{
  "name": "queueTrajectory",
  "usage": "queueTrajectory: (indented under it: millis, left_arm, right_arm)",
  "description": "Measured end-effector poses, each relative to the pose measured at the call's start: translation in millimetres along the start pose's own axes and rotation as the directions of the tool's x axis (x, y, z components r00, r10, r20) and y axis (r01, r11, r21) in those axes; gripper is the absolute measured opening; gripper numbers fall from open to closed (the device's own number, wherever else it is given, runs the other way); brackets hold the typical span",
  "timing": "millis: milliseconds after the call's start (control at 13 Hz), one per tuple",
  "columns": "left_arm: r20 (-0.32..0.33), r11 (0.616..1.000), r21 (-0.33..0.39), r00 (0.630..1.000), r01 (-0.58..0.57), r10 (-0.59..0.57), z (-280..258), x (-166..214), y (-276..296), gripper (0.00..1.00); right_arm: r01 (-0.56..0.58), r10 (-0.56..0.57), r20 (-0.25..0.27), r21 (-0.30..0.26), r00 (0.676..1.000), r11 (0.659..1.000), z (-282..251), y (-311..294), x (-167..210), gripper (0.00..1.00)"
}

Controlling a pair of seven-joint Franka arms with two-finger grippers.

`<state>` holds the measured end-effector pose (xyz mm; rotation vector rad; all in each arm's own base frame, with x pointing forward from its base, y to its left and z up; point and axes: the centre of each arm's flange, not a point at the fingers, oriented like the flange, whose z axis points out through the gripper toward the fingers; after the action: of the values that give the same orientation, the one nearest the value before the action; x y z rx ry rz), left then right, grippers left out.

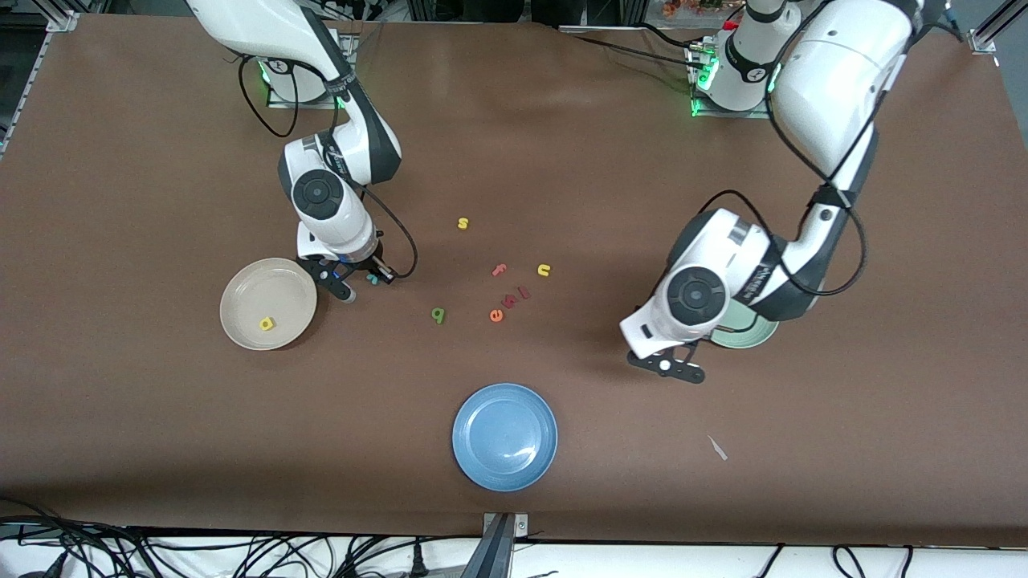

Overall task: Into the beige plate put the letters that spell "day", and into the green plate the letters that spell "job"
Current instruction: 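Carry the blue o to the green plate while the right gripper carries the y, then open the left gripper over the green plate while the right gripper releases the y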

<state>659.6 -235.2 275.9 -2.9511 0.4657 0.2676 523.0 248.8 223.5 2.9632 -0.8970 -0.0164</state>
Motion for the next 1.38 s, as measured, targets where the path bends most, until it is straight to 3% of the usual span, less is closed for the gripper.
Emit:
queueTrajectory:
  millis: [230,384,691,1075,1229,1382]
  left_arm:
    - [0.027,0.998,-0.05,0.998,-0.049,0.05,8.4,-14.7,-57.3,0.25]
    - [0.038,0.991,-0.114,0.997,-0.065,0.07,17.5,-26.7,-89.0,0.25]
    - [0.025,0.981,-0.168,0.994,-0.099,0.105,36.8,-40.5,-120.5,0.25]
    - [0.007,0.977,-0.176,0.992,-0.119,0.123,39.6,-41.2,-113.3,0.25]
    - [0.009,0.977,-0.177,0.993,-0.118,0.122,40.3,-41.6,-114.0,0.25]
    - [0.011,0.977,-0.177,0.992,-0.119,0.123,41.4,-42.1,-113.6,0.25]
  right_arm:
    - [0.183,-0.183,0.018,-0.031,0.983,0.983,-1.2,12.4,12.7,0.16]
    - [0.328,-0.326,0.04,-0.056,0.945,0.943,-1.4,30.1,32.8,0.16]
    - [0.589,-0.586,0.059,-0.068,0.808,0.805,-14.4,73.5,85.0,0.16]
    - [0.789,-0.786,0.071,-0.069,0.614,0.611,-20.6,110.6,127.1,0.15]
    - [0.826,-0.823,0.069,-0.07,0.563,0.559,-20.9,117.8,143.0,0.15]
    - [0.842,-0.839,0.071,-0.075,0.539,0.534,-18.3,123.0,154.5,0.15]
